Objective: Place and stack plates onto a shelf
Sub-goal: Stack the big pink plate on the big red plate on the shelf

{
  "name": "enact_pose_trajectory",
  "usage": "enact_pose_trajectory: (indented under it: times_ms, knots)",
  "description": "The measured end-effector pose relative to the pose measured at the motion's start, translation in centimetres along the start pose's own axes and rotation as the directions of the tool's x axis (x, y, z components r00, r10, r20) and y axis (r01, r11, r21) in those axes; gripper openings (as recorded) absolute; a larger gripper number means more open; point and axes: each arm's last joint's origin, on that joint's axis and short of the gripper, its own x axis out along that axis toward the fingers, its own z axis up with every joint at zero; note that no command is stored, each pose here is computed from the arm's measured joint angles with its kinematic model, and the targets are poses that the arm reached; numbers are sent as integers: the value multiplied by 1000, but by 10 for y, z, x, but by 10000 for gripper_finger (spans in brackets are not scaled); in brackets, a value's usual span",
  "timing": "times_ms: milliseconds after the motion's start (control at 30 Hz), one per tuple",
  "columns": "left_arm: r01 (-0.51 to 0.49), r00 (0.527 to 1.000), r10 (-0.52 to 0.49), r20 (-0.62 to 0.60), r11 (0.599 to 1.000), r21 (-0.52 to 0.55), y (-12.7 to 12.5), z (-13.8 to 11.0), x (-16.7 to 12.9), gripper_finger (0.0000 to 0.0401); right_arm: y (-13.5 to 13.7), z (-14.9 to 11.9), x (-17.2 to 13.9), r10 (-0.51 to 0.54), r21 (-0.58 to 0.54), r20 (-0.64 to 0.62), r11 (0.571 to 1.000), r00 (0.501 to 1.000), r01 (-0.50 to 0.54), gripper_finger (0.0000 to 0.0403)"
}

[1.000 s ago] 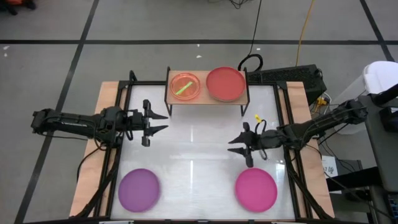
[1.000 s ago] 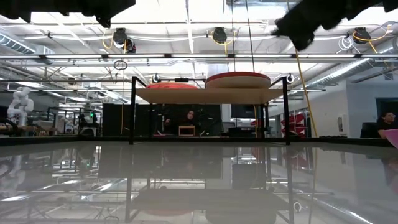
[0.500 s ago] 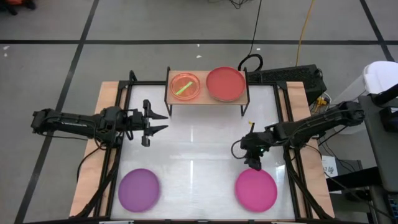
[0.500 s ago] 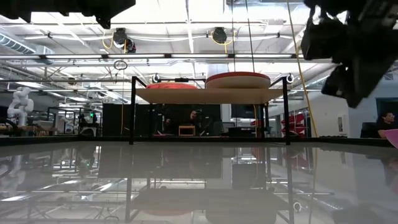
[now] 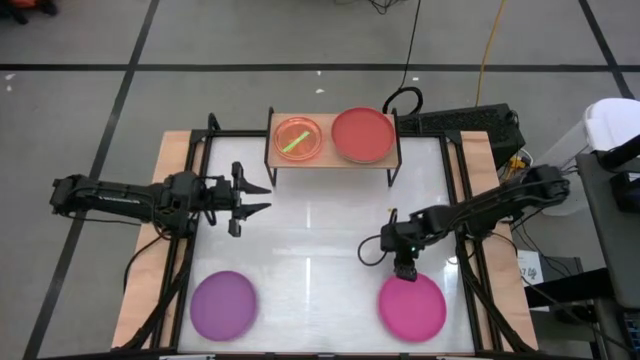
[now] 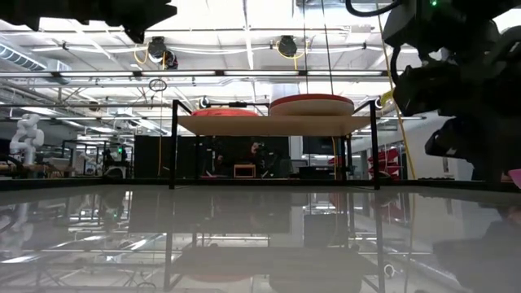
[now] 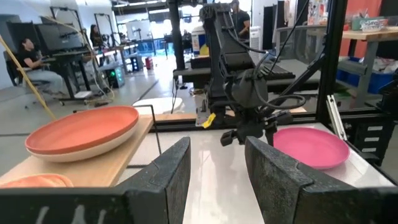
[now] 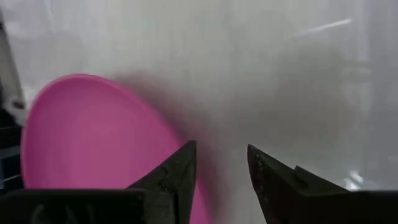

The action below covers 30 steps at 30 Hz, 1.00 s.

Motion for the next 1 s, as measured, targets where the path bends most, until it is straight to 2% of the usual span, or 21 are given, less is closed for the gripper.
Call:
enact_pose_trajectory:
  times_ms: [300,433,533,733,800,1000]
  knots:
    - [2,1000,-2,-23,1000,-26,0,-2,0,159,3,1,4,22,-15,4,1000,1000,-22,128]
    - [2,1000,-3,-26,999,-38,0,-3,0,159,6,1,-2,71,-2,15,997,997,-71,128]
    - [2,1000,-3,-26,999,-45,0,-3,0,159,12,2,-3,104,-35,40,994,994,-103,126]
    - [2,999,-4,-34,999,-53,0,-3,0,159,21,-3,4,105,-93,21,990,994,-103,106]
    - [3,999,-5,-41,998,-56,-1,-4,0,159,18,-7,9,82,-90,12,993,997,-80,97]
    - [6,999,-8,-47,998,-59,-1,-5,0,159,7,-17,23,104,-55,35,993,994,-102,75]
